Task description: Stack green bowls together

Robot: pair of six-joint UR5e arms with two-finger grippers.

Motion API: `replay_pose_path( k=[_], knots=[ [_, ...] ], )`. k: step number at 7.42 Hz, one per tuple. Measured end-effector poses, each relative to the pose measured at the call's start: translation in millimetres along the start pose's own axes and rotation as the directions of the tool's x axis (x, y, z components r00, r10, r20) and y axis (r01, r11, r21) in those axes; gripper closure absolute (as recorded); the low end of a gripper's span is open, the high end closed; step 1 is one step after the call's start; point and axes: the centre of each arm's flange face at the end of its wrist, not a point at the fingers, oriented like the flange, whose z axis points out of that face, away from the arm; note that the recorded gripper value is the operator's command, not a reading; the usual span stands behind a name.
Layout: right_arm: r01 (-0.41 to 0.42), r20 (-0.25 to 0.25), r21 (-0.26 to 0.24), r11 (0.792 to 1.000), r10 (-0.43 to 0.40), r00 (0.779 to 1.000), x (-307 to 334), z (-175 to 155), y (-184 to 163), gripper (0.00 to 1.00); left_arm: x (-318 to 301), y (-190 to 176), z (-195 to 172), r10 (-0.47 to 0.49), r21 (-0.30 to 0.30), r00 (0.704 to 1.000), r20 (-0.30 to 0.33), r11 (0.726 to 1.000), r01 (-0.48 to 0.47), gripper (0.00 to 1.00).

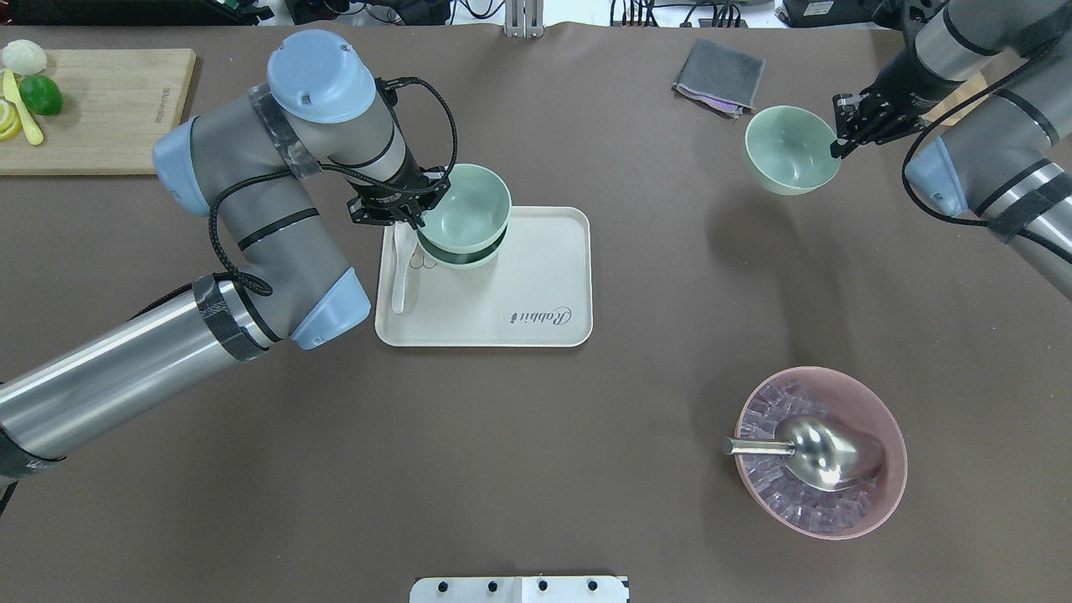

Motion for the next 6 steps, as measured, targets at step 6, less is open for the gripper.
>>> replay_pose_path(
  k=[6],
  knots=[
    [0.000,0.001,0.000,1.000,0.000,1.000,0.2,-0.8,-0.2,1.00,-4.9,2.7,-0.7,0.002,-0.001,1.000,-0.002,1.000,-0.002,1.00]
  ],
)
